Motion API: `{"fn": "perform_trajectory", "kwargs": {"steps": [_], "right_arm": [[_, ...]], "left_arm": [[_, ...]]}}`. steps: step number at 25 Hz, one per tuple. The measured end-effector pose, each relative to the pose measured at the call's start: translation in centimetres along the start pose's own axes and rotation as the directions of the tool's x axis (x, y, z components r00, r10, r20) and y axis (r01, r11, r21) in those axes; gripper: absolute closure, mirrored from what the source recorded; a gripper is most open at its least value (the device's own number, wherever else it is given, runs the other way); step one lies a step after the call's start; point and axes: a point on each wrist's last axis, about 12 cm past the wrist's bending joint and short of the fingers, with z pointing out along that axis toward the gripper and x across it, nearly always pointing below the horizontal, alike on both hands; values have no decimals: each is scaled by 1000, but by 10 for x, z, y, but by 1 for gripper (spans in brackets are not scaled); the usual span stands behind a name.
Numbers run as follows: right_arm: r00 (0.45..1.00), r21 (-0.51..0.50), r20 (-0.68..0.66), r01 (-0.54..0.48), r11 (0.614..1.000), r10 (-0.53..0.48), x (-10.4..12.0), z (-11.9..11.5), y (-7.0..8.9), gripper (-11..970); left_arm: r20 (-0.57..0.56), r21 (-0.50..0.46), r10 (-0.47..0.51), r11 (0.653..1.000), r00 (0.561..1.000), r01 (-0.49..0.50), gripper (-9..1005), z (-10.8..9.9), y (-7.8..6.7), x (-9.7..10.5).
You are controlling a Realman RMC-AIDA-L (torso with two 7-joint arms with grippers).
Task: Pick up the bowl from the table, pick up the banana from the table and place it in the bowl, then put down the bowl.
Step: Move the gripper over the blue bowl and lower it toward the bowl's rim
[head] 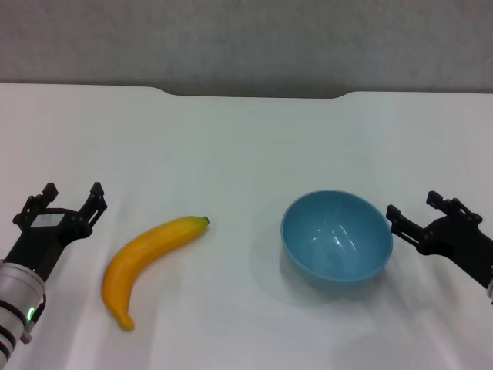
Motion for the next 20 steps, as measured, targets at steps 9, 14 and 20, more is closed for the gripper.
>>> {"fn": "perform_trajectory", "kwargs": {"steps": [9, 14, 20], "right_arm": [[998, -13, 67, -16, 1000, 17, -11, 4, 4, 85], [997, -17, 76, -21, 1000, 23, -12, 5, 4, 86], [996, -25, 82, -35, 999, 37, -17, 7, 3, 87]], "left_arm": [[18, 5, 29, 1000, 999, -30, 183, -2, 1, -1], [22, -1, 23, 1000, 1000, -23, 183, -4, 3, -1], [-11, 11, -8, 1000, 1000, 8, 182, -1, 2, 0]]}}
